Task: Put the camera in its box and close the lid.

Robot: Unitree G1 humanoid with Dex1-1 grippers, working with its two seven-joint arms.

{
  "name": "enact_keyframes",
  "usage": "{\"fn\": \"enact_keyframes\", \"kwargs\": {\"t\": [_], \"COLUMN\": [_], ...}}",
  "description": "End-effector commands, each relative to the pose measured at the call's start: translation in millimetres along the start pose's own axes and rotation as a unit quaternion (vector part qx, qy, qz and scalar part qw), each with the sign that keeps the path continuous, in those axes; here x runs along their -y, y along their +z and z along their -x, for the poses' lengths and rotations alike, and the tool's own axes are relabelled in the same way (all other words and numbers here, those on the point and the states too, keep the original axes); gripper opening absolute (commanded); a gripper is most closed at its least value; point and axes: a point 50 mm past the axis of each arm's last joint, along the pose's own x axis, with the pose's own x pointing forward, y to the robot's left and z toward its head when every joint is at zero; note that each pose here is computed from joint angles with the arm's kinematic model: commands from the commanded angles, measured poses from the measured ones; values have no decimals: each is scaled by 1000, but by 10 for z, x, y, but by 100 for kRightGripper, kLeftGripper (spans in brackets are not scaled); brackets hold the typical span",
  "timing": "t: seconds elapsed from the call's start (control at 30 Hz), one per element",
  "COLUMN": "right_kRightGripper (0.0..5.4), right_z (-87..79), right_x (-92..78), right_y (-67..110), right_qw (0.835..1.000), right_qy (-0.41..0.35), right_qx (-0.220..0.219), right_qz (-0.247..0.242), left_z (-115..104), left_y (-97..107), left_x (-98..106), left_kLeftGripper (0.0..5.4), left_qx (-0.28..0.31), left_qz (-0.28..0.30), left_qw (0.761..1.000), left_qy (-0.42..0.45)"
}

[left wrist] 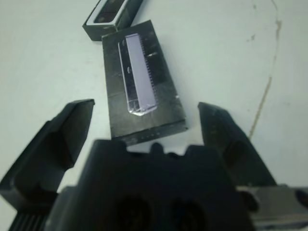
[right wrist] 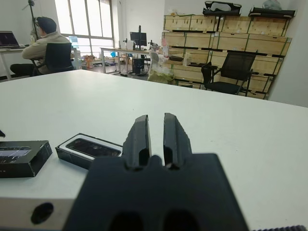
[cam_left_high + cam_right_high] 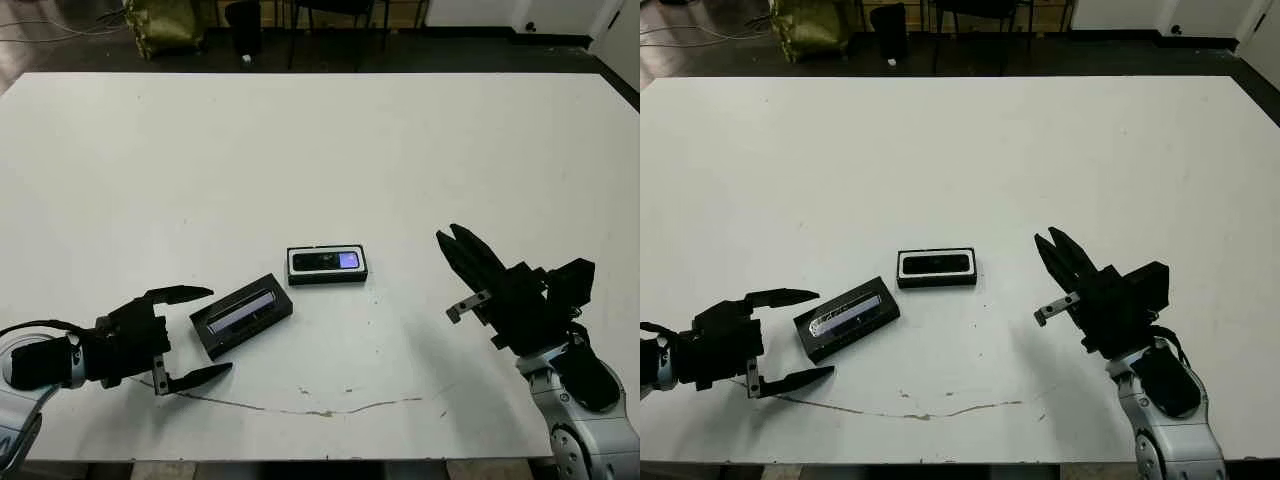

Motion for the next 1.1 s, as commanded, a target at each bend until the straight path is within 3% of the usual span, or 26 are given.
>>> {"fn": "enact_keyframes", "kwargs": {"t": [0.03,0.1,0.3,0.43,0.77,0.93,1.1], "right_kRightGripper": [0,0,0,0,0,0,0], "right_z": [33,32,29,19,27,25,22], "right_x": [13,11,20,34,31,30,27], "right_y": [-41,-39,-50,-77,-80,-87,-97], "right_qw": [1000,1000,1000,1000,1000,1000,1000], "right_qy": [-9,-8,-4,-3,-6,-4,-3], "right_qx": [-27,-24,-19,-17,-21,-21,-21], "right_qz": [1,-2,-5,-3,-3,-11,-9], "left_z": [-83,-77,-76,-58,-17,16,77], "left_y": [-228,-281,-205,-146,-106,-7,113], "left_x": [143,207,195,210,160,96,-51], "left_kLeftGripper": [458,419,273,207,201,201,201], "left_qx": [29,21,-3,-13,-27,6,48], "left_qz": [148,245,245,241,239,259,224], "left_qw": [984,967,965,966,966,959,962], "left_qy": [89,72,96,97,96,117,147]}}
